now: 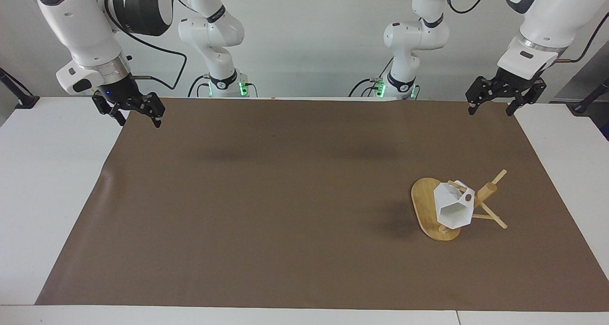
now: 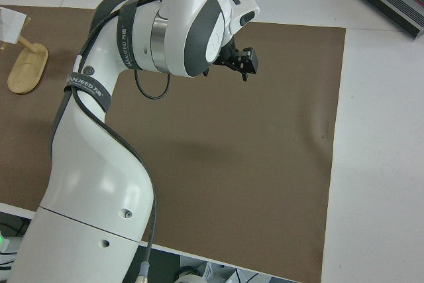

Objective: Hang cup on rack

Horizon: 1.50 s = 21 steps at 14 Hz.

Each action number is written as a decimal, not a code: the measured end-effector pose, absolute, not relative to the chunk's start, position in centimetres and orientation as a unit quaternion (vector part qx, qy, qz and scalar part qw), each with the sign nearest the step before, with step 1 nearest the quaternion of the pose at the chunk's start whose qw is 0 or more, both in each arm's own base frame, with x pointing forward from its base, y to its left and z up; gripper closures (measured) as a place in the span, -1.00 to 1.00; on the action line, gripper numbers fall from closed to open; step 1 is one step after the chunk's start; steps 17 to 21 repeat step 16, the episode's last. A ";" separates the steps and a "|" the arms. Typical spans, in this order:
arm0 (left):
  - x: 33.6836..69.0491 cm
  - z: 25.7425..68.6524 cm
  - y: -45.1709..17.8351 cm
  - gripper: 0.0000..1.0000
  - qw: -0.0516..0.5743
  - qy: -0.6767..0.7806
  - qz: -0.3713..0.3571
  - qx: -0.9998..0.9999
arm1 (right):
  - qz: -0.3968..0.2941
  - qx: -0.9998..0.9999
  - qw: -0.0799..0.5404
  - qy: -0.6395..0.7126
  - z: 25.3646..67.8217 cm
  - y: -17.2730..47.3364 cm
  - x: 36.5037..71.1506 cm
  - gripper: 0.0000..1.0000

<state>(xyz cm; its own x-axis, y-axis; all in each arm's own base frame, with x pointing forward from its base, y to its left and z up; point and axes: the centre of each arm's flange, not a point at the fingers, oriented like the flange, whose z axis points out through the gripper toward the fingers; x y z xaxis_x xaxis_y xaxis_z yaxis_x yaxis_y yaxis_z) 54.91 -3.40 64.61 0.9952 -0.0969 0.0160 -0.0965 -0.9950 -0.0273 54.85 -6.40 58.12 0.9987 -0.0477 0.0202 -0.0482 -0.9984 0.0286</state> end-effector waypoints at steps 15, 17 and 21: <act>54.9 64.5 -2.9 -1.00 0.013 0.024 -0.007 -1.000 | 0.010 1.000 0.015 -0.024 58.1 -6.4 54.8 -1.00; 54.9 64.5 -2.9 -1.00 0.013 0.023 -0.007 -1.000 | 0.010 1.000 0.015 -0.024 58.1 -6.4 54.8 -1.00; 54.9 64.5 -2.9 -1.00 0.013 0.023 -0.007 -1.000 | 0.010 1.000 0.015 -0.024 58.1 -6.4 54.8 -1.00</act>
